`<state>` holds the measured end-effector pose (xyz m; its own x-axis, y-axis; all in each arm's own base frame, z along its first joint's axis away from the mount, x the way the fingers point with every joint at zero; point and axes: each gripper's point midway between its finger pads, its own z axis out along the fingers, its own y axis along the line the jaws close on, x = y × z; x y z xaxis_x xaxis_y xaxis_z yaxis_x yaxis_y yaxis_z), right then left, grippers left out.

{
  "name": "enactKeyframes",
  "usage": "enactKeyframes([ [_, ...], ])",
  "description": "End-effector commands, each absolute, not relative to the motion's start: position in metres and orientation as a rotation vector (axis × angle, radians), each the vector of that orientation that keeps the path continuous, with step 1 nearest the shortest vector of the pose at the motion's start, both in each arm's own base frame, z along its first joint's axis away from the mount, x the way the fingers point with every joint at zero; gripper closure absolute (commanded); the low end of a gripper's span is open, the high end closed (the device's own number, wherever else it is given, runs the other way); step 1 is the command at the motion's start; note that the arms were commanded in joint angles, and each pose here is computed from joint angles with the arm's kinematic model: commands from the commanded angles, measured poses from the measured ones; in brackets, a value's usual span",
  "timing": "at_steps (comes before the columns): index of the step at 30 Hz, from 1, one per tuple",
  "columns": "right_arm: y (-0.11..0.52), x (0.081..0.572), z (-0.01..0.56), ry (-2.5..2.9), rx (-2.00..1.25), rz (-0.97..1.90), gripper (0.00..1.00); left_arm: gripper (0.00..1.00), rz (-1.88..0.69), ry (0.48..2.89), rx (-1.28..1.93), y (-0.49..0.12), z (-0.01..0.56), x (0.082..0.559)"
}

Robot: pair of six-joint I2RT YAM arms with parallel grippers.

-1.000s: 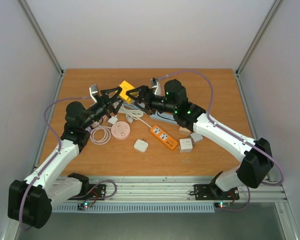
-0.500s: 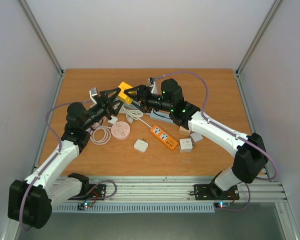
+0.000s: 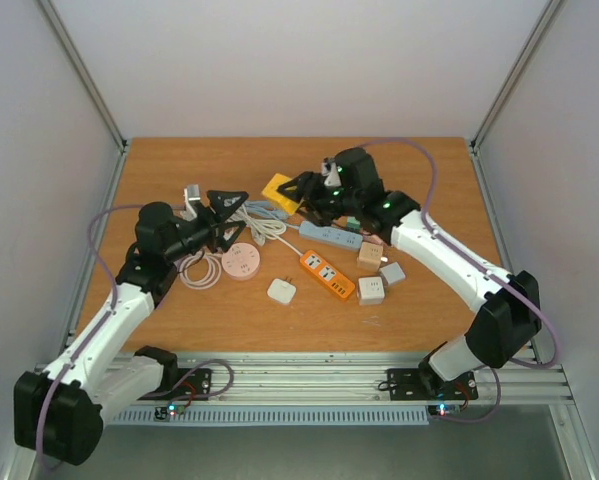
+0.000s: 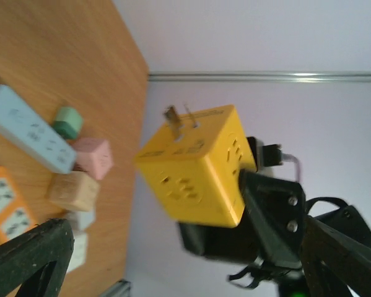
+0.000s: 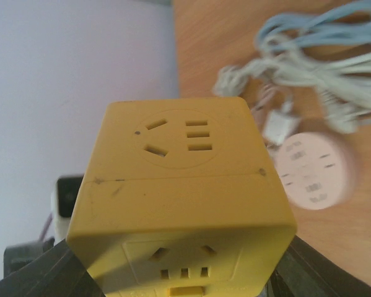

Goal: Insert the plug

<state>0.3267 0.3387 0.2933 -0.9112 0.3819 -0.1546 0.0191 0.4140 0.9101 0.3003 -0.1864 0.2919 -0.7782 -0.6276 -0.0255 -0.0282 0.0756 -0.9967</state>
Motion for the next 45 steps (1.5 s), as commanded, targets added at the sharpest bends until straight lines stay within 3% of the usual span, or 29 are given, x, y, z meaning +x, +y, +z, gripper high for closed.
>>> enactKeyframes([
  [1,0.279,0.325,0.284,2.494,0.275,1.264,0.58,0.01,-1.467,1.996,-0.501,-0.163,0.289,0.282],
  [9,0.217,0.325,0.237,2.759,0.200,0.789,0.54,0.01,-0.878,2.019,-0.218,-0.116,0.320,0.267],
  [16,0.207,0.337,0.207,2.881,0.193,0.590,0.53,0.01,-0.605,1.974,-0.136,-0.088,0.315,0.263],
  [26,0.225,0.357,0.159,3.091,0.225,0.540,0.51,0.01,-0.521,1.964,-0.155,-0.075,0.301,0.261],
  [45,0.215,0.383,0.121,3.218,0.324,0.229,0.59,0.01,-0.510,1.978,-0.168,-0.075,0.292,0.263],
])
